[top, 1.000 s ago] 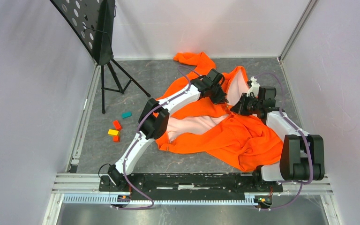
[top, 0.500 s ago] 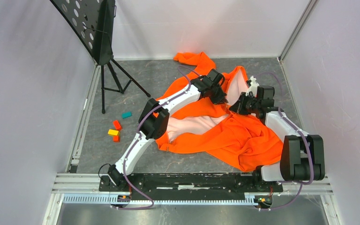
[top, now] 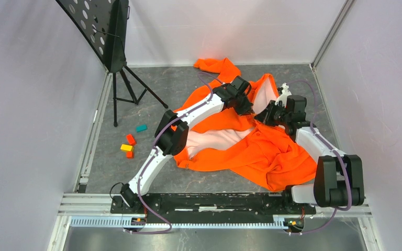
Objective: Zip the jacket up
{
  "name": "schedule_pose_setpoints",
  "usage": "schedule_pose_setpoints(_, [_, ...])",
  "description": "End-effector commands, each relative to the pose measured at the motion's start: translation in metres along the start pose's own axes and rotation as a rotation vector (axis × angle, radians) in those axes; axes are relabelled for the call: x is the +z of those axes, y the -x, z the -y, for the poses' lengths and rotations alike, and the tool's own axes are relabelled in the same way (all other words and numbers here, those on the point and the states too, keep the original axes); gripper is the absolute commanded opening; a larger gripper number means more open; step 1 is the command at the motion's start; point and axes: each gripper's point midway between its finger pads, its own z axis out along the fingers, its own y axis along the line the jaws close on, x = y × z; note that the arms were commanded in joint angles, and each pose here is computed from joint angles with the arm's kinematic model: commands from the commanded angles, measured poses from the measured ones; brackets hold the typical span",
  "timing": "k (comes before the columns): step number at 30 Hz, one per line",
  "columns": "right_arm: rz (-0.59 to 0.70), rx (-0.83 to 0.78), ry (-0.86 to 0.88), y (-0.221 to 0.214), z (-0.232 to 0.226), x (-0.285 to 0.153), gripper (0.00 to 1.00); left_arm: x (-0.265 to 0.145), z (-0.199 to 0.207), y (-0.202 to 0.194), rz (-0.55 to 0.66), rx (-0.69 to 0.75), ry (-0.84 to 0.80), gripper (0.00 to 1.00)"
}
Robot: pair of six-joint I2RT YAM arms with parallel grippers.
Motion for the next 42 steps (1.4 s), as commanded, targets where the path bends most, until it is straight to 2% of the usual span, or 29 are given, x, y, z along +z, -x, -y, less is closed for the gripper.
schedule_pose_setpoints(1, [0.148, -0.068, 0.079, 0.036, -0.023, -0.005, 0.00, -0.023, 0.026, -0.004, 0.011, 0.034, -0.041, 0.02])
schedule_pose_setpoints(5, [0.189, -0.149, 0.163, 0.043, -0.037, -0.007, 0.00, -0.018, 0.025, -0.009, -0.015, 0.026, -0.046, 0.02])
schedule_pose_setpoints(12, [0.297, -0.398, 0.277, 0.054, -0.048, -0.020, 0.00, -0.018, 0.029, -0.010, -0.022, 0.058, -0.070, 0.02])
schedule_pose_setpoints(20, [0.371, -0.455, 0.341, 0.061, -0.037, -0.020, 0.00, -0.022, 0.042, -0.015, -0.046, 0.130, -0.145, 0.02])
schedule_pose_setpoints(25, [0.344, -0.453, 0.453, 0.050, -0.049, -0.019, 0.00, -0.026, 0.049, -0.010, -0.033, 0.162, -0.181, 0.02])
schedule_pose_setpoints(30, [0.315, -0.431, 0.436, 0.041, -0.044, -0.019, 0.00, -0.037, 0.056, 0.001, 0.023, 0.239, -0.196, 0.03])
schedule_pose_setpoints(37, [0.345, -0.412, 0.403, 0.040, -0.040, -0.023, 0.00, -0.058, 0.073, 0.019, 0.038, 0.308, -0.294, 0.34])
schedule_pose_setpoints(42, [0.389, -0.377, 0.421, 0.046, -0.041, -0.028, 0.00, -0.086, 0.078, 0.046, 0.060, 0.318, -0.384, 0.63])
